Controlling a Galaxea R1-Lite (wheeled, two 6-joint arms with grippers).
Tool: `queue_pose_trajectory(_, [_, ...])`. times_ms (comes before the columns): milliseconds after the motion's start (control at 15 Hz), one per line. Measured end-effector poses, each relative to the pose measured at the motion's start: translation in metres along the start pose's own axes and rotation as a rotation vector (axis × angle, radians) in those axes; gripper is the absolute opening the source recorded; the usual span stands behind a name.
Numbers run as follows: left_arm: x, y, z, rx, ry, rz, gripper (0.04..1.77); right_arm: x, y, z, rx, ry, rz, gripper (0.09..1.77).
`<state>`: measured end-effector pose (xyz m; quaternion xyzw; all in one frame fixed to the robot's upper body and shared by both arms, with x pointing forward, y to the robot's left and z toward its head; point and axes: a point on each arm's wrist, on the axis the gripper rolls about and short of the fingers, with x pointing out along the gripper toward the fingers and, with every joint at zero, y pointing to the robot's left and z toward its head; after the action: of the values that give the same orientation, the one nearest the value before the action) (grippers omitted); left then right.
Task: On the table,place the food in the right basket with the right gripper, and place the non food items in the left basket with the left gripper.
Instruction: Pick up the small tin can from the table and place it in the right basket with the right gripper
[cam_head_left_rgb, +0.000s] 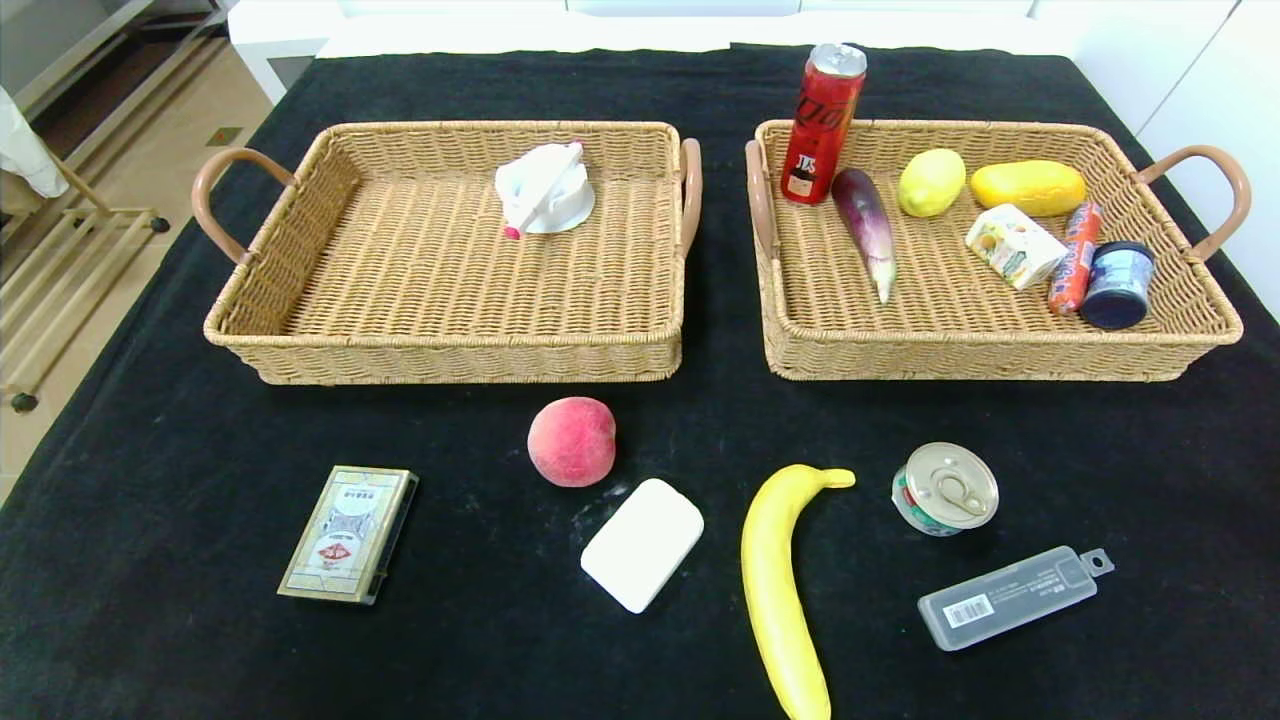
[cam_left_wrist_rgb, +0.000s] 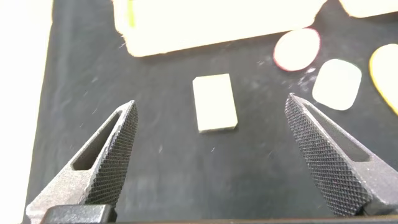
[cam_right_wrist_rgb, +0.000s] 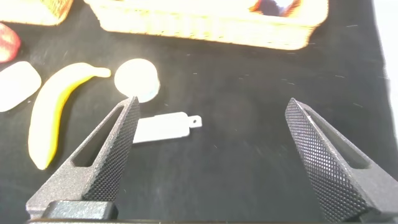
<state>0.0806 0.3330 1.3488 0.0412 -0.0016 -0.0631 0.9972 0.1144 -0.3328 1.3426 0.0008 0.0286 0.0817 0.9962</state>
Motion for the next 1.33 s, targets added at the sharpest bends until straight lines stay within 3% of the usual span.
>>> queue_pose_trajectory(267, [0.038,0.0,0.025,-0.01,0.071,-0.175,1.72,0.048,0.001,0.021,-0.013,0.08,0.064,1.71])
queue_pose_trajectory(533, [0.074,0.0,0.034,0.011,0.145,-0.28,1.72,0.083,0.005,0.019,-0.067,0.177,0.181,1.71])
queue_pose_trajectory(733, [0.097,-0.007,0.035,0.037,0.194,-0.374,1.72,0.102,0.01,0.016,-0.071,0.232,0.221,1.71])
queue_pose_trajectory(1067, [0.133,-0.029,0.038,0.091,0.186,-0.526,1.72,0.123,0.015,0.011,-0.073,0.295,0.249,1.71])
queue_pose_trajectory(1333, [0.148,-0.043,0.035,0.11,0.21,-0.602,1.72,0.137,0.02,0.004,-0.076,0.347,0.27,1.71])
